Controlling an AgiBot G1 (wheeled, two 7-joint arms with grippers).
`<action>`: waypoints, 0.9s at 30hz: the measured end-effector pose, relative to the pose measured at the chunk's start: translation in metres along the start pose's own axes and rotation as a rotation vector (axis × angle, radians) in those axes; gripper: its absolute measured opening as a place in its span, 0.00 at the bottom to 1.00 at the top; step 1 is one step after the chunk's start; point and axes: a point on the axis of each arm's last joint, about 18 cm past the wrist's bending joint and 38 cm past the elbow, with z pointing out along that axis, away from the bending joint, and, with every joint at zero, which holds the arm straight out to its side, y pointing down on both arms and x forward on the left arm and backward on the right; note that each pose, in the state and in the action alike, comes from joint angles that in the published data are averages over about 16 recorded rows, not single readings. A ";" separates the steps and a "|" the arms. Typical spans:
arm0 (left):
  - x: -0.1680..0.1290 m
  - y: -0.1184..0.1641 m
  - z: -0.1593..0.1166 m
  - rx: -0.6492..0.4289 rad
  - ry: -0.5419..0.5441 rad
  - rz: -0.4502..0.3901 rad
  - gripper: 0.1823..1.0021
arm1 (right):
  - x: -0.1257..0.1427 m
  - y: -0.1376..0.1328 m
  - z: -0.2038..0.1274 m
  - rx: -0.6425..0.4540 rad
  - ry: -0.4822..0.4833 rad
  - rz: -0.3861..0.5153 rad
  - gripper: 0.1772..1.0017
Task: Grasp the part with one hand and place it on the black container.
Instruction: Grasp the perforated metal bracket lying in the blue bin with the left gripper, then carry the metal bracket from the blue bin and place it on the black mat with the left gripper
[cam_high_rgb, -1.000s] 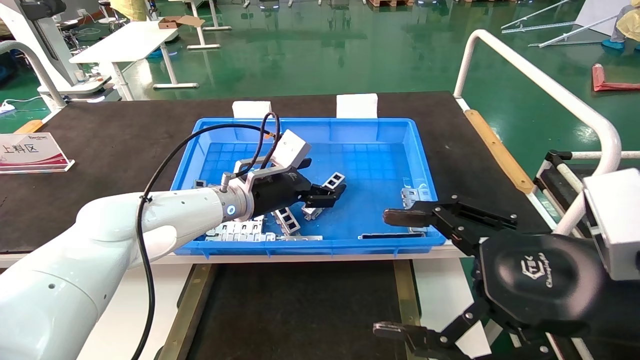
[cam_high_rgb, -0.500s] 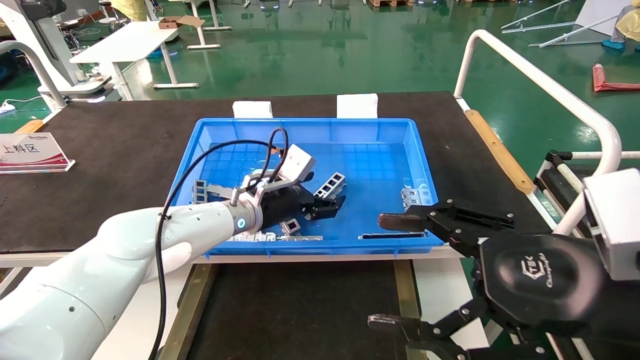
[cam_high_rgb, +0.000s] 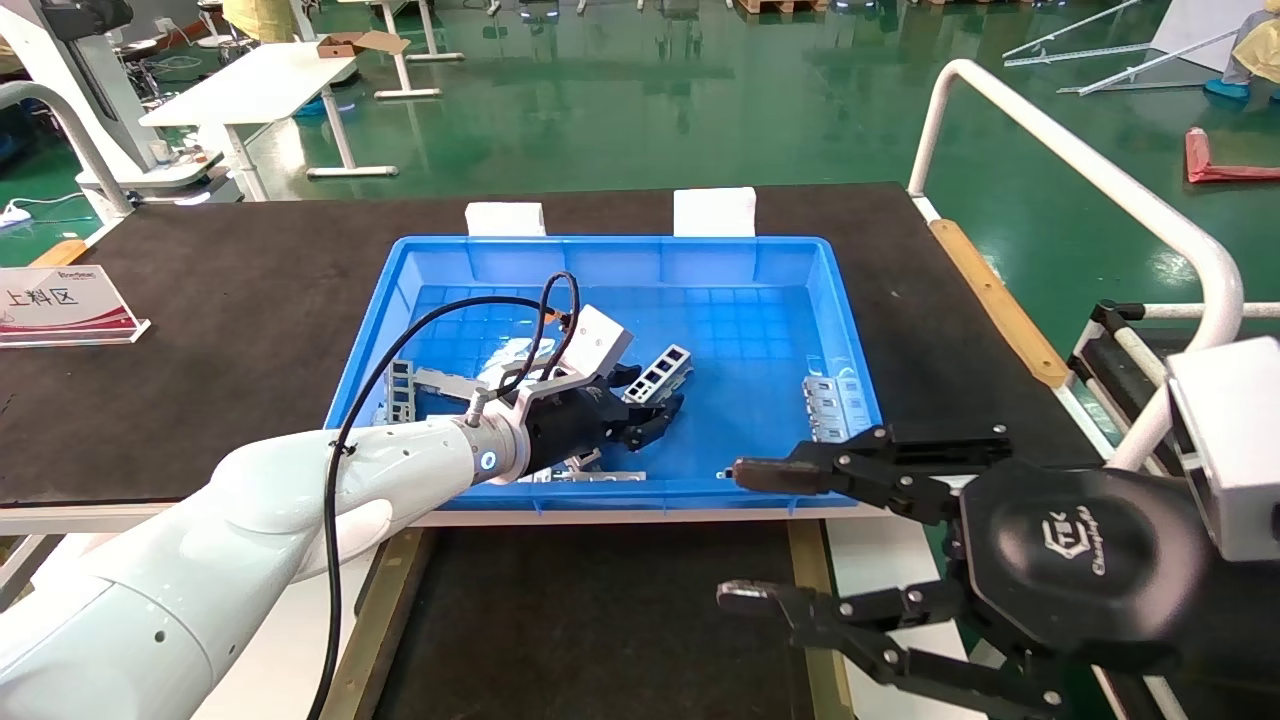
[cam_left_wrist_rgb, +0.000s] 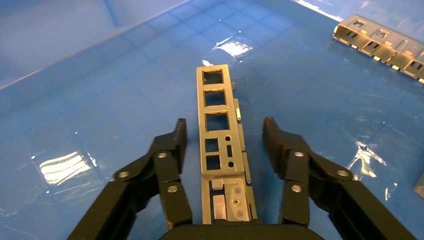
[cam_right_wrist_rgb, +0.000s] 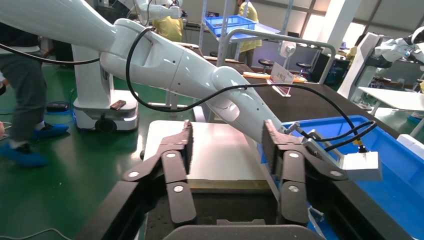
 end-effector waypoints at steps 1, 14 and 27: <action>0.000 0.000 0.000 0.000 0.000 -0.001 0.58 | 0.000 0.000 0.000 0.000 0.000 0.000 0.53; -0.002 -0.008 0.000 0.011 -0.002 -0.006 0.26 | 0.000 0.000 0.000 0.000 0.000 0.000 0.21; -0.009 -0.055 -0.022 0.125 0.110 0.051 0.17 | 0.000 0.000 0.000 0.000 0.000 0.000 0.04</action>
